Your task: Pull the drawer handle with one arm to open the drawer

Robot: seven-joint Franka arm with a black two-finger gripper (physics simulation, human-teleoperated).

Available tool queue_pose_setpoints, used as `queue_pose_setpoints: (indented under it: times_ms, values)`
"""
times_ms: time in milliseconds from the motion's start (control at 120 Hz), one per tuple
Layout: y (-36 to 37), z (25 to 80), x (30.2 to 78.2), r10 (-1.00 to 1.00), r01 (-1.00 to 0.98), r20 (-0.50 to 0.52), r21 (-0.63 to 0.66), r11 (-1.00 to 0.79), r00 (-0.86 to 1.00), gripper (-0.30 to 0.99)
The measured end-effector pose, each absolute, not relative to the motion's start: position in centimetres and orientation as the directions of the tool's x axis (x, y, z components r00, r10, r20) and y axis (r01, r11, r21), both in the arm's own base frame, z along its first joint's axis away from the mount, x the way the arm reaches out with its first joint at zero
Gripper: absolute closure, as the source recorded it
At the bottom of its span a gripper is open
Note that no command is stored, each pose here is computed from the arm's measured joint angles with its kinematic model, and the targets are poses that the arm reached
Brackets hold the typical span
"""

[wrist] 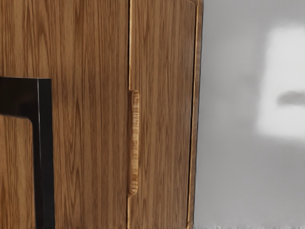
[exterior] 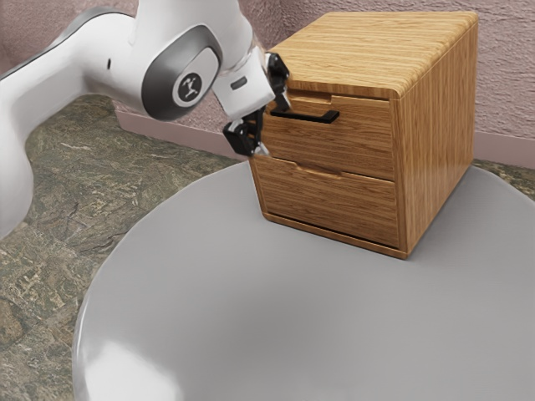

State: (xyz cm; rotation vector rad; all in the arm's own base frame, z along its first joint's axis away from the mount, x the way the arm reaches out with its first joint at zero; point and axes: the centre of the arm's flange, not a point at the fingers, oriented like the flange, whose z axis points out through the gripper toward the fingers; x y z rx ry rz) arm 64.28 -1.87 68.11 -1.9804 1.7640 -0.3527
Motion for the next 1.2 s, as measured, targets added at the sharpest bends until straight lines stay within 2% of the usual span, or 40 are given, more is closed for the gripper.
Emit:
queue_pose_setpoints:
  times_ms: [567, 1200]
  values:
    - [-2.7, 66.1, 67.0, -0.985, -0.850, -0.163, -0.525, 0.038, 0.057, 0.02]
    - [0.6, 63.5, 68.6, -0.980, -0.863, -0.188, -0.503, 0.033, 0.072, 0.00]
